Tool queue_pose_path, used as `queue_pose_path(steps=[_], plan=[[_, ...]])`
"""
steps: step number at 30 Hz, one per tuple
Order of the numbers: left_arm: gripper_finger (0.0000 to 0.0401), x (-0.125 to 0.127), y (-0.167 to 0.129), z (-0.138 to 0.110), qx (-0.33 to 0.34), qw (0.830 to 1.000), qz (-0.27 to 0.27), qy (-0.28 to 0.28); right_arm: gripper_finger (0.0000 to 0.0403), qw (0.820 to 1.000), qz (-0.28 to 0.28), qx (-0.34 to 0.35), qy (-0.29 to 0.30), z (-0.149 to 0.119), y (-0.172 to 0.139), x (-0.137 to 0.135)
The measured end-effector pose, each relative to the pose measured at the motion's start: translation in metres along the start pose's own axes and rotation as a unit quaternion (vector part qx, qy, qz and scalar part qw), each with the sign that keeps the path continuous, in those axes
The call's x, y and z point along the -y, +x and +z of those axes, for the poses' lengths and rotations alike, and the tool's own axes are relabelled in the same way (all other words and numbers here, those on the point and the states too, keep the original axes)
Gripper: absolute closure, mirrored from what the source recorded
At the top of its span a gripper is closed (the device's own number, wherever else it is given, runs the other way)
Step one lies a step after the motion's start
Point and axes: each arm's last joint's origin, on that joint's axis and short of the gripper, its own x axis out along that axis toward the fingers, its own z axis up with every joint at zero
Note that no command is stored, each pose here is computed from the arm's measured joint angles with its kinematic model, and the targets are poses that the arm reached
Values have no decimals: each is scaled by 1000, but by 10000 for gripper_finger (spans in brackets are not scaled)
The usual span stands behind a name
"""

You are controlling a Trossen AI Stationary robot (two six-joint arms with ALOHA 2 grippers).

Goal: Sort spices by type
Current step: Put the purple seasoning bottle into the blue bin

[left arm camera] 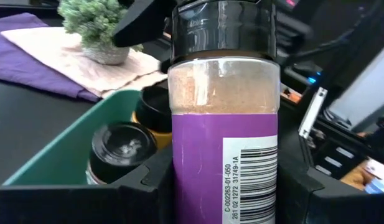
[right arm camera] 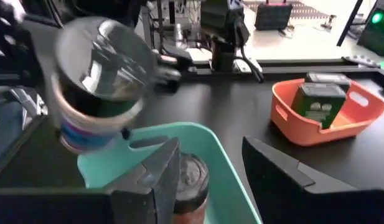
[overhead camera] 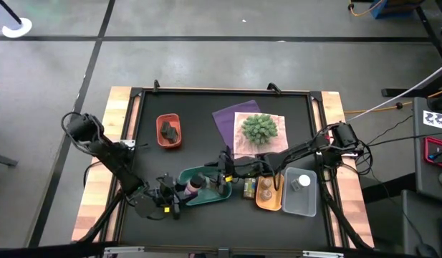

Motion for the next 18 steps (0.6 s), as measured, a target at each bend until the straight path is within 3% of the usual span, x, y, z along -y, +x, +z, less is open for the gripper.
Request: queue_pose_path(steps=[10, 18], plan=[[235, -1, 0, 1, 11, 1000, 12, 1, 230, 999, 42, 4, 28, 0, -3, -14], [235, -2, 3, 2, 14, 1000, 18, 5, 230, 998, 46, 31, 30, 5, -4, -17]])
